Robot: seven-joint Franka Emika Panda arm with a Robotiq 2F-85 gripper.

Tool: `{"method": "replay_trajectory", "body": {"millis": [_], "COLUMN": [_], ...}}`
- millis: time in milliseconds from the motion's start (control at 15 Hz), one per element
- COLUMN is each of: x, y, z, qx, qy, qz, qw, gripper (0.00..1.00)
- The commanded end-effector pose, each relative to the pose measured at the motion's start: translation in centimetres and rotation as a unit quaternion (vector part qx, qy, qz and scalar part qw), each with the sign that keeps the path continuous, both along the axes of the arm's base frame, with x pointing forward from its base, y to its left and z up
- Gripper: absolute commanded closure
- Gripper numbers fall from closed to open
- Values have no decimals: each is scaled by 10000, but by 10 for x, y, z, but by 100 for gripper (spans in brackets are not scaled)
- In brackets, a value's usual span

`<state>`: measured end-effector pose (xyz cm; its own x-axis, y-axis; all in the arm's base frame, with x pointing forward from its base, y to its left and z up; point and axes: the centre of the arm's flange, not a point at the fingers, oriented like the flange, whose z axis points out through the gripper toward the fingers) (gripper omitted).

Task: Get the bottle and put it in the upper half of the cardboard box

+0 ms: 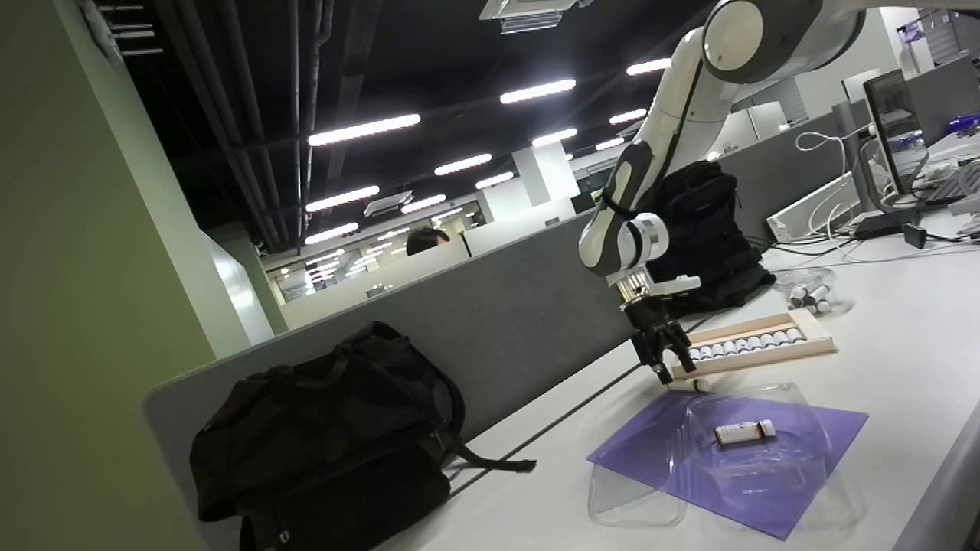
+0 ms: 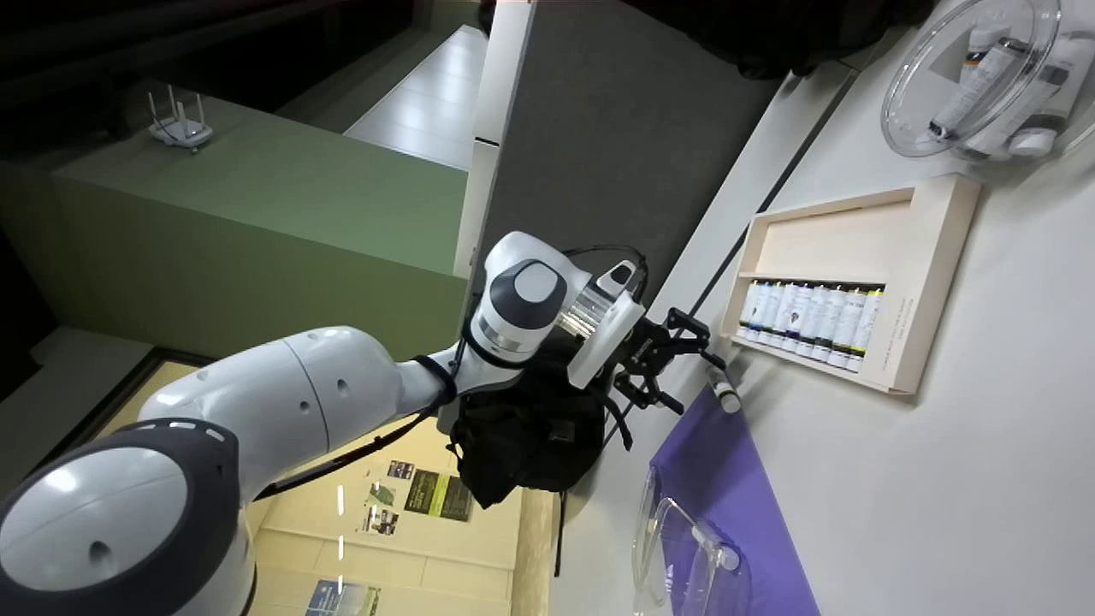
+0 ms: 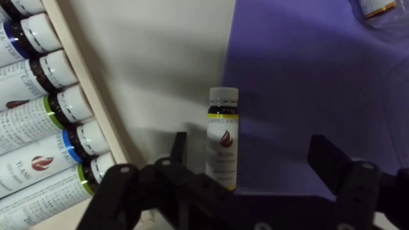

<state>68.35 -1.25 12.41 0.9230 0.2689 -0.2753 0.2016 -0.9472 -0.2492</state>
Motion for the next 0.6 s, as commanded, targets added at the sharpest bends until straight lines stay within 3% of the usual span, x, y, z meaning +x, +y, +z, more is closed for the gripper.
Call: {"method": "replay_trajectory", "body": {"millis": [0,133,533], "x": [13,12,17], "y": [-2,-1,-7], "z": [-11,-14,-2], "qx": [-183,-183,-249], "qy": [59,55,-24], "qz": [27,24,-97], "qw": [9998,9998,9996], "gripper": [25,29,73]}}
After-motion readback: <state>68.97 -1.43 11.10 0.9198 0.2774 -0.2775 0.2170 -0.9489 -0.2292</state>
